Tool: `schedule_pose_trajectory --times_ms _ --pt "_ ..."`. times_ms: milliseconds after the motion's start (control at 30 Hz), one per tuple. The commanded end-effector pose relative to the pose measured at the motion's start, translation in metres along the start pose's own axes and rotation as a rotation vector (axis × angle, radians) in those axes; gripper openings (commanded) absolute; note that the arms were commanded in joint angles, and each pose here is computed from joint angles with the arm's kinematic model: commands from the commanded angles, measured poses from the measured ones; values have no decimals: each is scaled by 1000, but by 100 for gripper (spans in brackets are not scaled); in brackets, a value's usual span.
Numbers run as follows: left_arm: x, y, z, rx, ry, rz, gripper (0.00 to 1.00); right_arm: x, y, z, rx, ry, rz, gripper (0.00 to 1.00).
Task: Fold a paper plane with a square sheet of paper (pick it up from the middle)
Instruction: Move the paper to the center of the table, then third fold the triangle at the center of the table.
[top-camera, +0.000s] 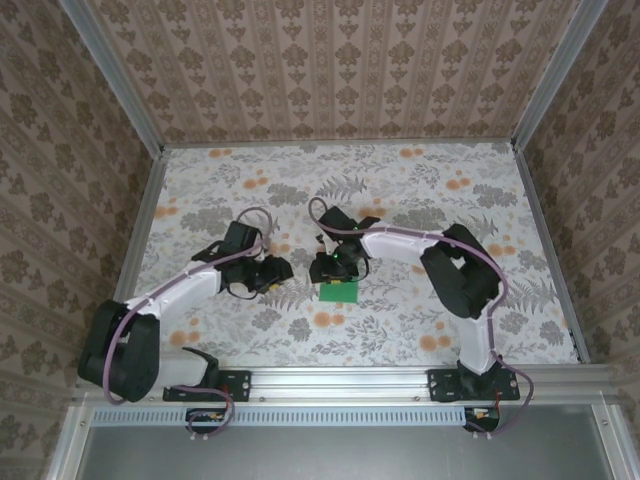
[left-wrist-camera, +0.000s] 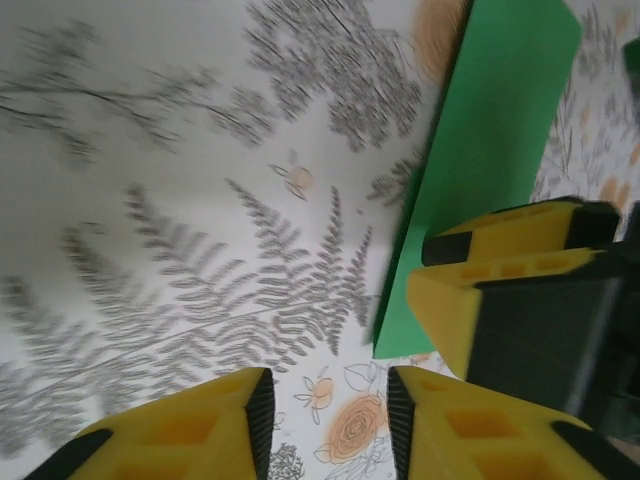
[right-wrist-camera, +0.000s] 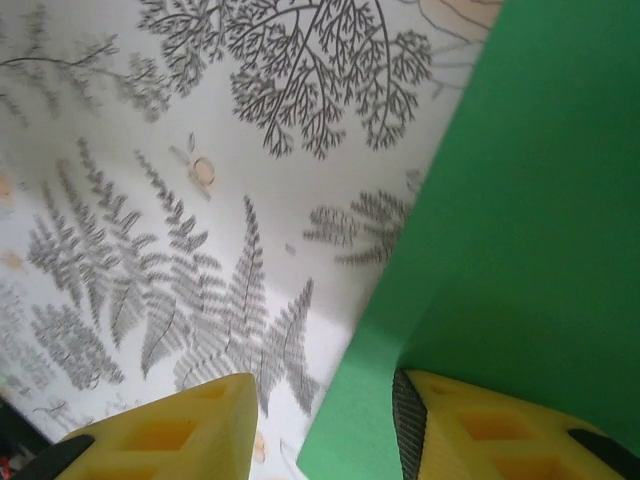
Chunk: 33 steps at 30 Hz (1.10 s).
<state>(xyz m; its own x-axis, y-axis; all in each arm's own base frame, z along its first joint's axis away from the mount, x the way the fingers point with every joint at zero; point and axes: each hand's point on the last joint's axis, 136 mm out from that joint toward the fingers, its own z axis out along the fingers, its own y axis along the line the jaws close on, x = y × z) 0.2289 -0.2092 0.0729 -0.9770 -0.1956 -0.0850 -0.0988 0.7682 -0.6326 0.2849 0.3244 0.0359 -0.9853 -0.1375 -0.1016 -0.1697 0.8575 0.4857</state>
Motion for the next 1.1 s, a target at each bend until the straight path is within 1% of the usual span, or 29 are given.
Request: schedule_pose_trajectory --times_ms 0,67,167,300,400,733,967,1067 --pt "6 -26 16 88 15 29 30 -23 15 -30 -98 -171 62 39" --pt "11 -35 26 108 35 48 25 -22 9 -31 -94 -194 91 32" --pt "16 -44 41 125 65 63 17 -18 0 -23 -90 -188 124 21" --pt "17 -49 54 135 94 64 10 -17 -5 -11 -100 -164 152 12" --pt "21 -47 63 133 120 57 7 -14 -9 -1 -104 -141 167 10" --pt "25 -49 72 173 151 50 4 -3 -24 18 -104 -90 186 9" --pt "35 -46 87 176 177 29 3 -2 -27 20 -124 -91 198 9" --pt "37 -39 92 151 183 18 2 -2 -26 18 -138 -93 193 9"
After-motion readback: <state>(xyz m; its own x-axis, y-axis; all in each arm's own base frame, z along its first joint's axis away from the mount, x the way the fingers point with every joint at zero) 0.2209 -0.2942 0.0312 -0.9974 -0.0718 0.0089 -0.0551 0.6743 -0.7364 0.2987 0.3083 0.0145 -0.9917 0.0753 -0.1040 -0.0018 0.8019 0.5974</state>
